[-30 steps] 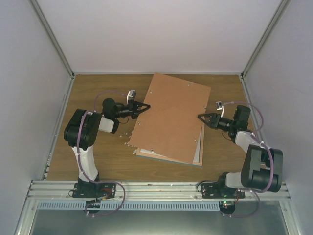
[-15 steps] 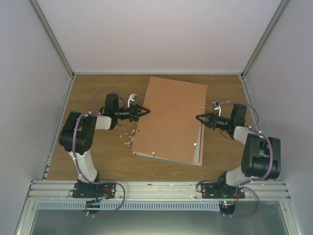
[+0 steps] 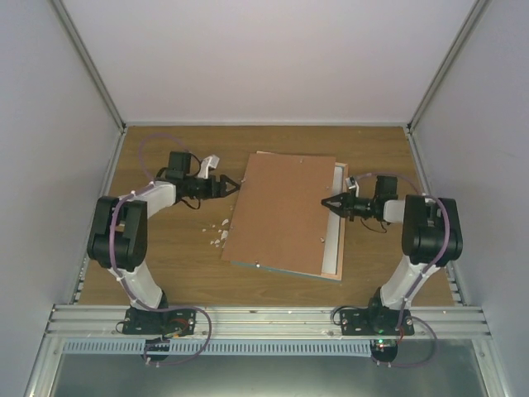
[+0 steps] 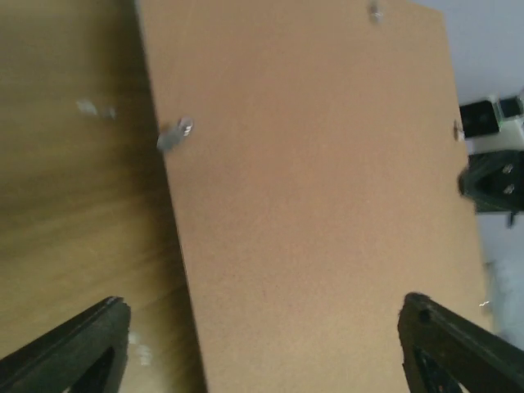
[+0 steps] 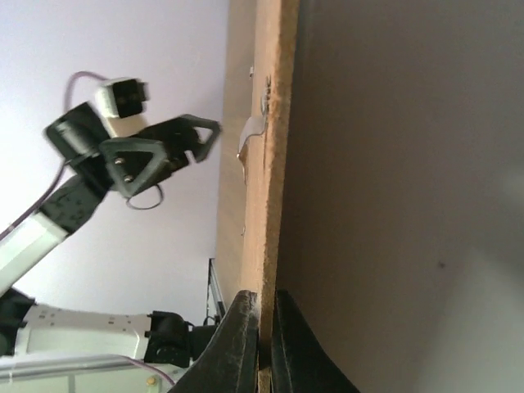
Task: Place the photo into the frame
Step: Place the photo frame item in the photo frame, then adjust the photo frame item on the photo frame.
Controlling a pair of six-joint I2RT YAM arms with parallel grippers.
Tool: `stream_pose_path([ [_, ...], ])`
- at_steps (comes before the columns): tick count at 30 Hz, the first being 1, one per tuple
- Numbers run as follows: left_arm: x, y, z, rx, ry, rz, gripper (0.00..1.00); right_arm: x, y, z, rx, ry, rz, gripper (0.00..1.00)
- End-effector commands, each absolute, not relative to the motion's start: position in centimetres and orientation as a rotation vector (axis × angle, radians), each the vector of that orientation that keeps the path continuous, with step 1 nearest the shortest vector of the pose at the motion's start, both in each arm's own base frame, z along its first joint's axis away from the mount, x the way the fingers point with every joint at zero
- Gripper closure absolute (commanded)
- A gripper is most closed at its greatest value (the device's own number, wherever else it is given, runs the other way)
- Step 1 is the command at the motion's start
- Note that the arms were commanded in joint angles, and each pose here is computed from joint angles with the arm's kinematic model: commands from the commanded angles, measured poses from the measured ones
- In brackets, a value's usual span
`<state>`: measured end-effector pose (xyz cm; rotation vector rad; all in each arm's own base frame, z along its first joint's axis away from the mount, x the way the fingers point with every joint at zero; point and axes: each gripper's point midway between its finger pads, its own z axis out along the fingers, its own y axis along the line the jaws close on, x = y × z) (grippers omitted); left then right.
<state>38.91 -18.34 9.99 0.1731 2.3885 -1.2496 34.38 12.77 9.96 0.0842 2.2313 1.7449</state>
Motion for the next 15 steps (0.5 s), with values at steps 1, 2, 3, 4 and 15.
stream_pose_path([
  [1, 39.5, -16.6, 12.9, 0.603, 2.269, -0.827, 0.07, 35.6, 12.3, 7.9, 0.056, 2.258, 1.665, 0.99],
  [2, 39.0, -16.9, 13.0, 0.716, 2.252, -0.775, 0.06, 35.6, 12.3, 7.6, 0.057, 2.265, 1.666, 0.99],
  [3, 38.3, -17.2, 13.1, 0.815, 2.228, -0.735, 0.06, 35.6, 12.3, 7.4, 0.056, 2.266, 1.667, 0.99],
  [4, 37.3, -17.7, 13.2, 0.923, 2.189, -0.725, 0.06, 35.6, 12.3, 7.2, 0.054, 2.269, 1.667, 1.00],
  [15, 27.6, -21.6, 11.0, 1.602, 1.909, -0.592, 0.07, 35.7, 10.8, 6.1, 0.063, 2.349, 1.520, 0.93],
])
